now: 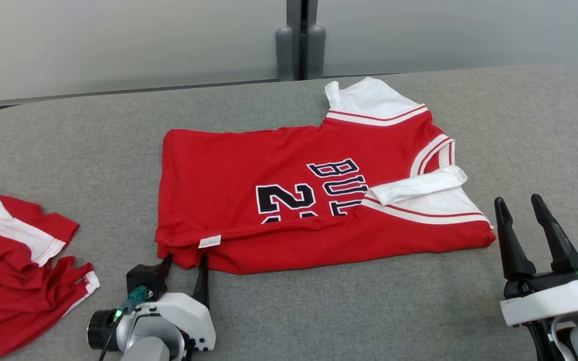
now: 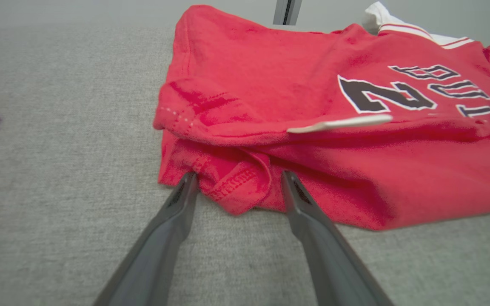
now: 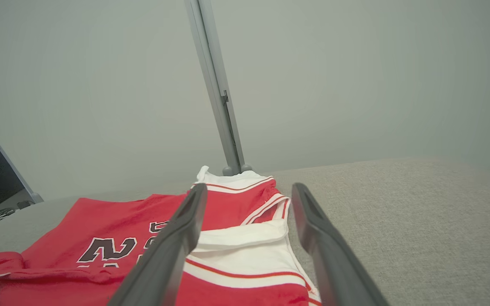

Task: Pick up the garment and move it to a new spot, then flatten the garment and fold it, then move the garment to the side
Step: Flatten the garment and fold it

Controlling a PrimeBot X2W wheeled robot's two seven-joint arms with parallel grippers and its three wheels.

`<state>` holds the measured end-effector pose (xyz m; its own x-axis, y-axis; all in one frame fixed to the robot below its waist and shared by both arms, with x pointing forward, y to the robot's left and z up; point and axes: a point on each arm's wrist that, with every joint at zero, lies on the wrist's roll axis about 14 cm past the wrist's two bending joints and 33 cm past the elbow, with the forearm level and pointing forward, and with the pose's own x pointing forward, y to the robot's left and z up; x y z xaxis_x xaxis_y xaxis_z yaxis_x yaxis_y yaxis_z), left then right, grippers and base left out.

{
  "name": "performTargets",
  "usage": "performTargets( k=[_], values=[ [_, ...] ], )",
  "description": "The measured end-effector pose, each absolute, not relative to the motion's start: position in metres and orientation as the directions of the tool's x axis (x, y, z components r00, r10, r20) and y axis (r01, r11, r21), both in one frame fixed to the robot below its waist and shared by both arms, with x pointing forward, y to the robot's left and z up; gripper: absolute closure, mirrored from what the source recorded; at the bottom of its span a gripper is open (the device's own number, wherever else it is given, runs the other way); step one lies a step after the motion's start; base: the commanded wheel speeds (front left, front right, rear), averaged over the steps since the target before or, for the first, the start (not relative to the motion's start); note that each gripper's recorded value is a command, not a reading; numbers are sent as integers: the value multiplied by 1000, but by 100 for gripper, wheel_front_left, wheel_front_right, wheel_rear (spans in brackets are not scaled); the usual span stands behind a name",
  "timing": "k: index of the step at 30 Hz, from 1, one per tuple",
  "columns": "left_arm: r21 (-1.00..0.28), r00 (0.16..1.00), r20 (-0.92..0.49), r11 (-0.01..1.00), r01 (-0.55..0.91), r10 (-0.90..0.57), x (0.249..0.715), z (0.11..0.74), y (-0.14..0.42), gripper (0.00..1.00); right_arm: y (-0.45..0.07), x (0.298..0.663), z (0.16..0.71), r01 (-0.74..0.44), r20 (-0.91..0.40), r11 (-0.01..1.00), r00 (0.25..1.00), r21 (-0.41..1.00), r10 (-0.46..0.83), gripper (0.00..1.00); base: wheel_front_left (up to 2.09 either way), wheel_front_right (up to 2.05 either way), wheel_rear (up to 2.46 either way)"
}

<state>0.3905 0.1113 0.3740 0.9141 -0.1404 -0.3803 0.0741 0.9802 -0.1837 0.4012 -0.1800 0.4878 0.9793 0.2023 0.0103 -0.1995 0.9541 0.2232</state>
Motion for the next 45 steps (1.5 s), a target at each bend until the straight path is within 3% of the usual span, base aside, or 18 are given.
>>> performTargets(
  k=[7, 17, 33, 35, 37, 38, 39, 40, 41, 42, 43, 45],
  values=[
    [-118, 906, -415, 992, 36, -83, 399, 365, 119, 0, -191, 400, 484, -168, -4, 960, 985, 226, 173, 0, 0, 0, 0],
    [-127, 910, -413, 988, -92, 32, 392, 368, 152, 0, -185, 402, 479, -173, -23, 955, 983, 240, 184, 0, 0, 0, 0],
    [-298, 884, -464, 948, -108, -45, 398, 357, 140, 0, -204, 412, 395, 72, -397, 938, 915, 339, 73, 0, 0, 0, 0],
    [-302, 882, -467, 948, -103, -53, 400, 356, 138, 12, -202, 415, 389, 88, -421, 932, 904, 351, 73, 0, 0, 0, 0],
    [-293, 870, -489, 951, -100, -60, 402, 352, 136, 11, -198, 417, 375, 95, -473, 933, 877, 346, 86, 0, 0, 0, 0],
    [-291, 866, -496, 952, -97, -63, 402, 351, 135, 23, -196, 417, 371, 96, -487, 933, 869, 346, 92, 0, 0, 0, 0],
    [-288, 864, -499, 953, -93, -66, 402, 351, 135, 51, -194, 417, 368, 95, -497, 933, 862, 346, 97, 0, 0, 0, 0],
    [-284, 862, -503, 954, -91, -68, 402, 350, 135, 89, -191, 417, 366, 87, -506, 936, 856, 341, 105, 0, 0, 0, 0],
    [-283, 860, -506, 955, -87, -71, 403, 350, 134, 100, -190, 418, 365, 83, -509, 937, 854, 340, 110, 51, 0, 0, 0],
    [-283, 859, -506, 956, -82, -76, 403, 350, 133, 100, -188, 420, 365, 80, -511, 937, 852, 340, 113, 65, 0, 0, 0],
    [-286, 857, -508, 955, -77, -83, 403, 350, 130, 100, -187, 420, 365, 77, -511, 936, 852, 342, 117, 100, 0, 0, 0],
    [-288, 859, -505, 955, -73, -87, 403, 352, 129, 100, -184, 419, 365, 70, -513, 935, 849, 348, 127, 100, 0, 0, 0]
  ],
)
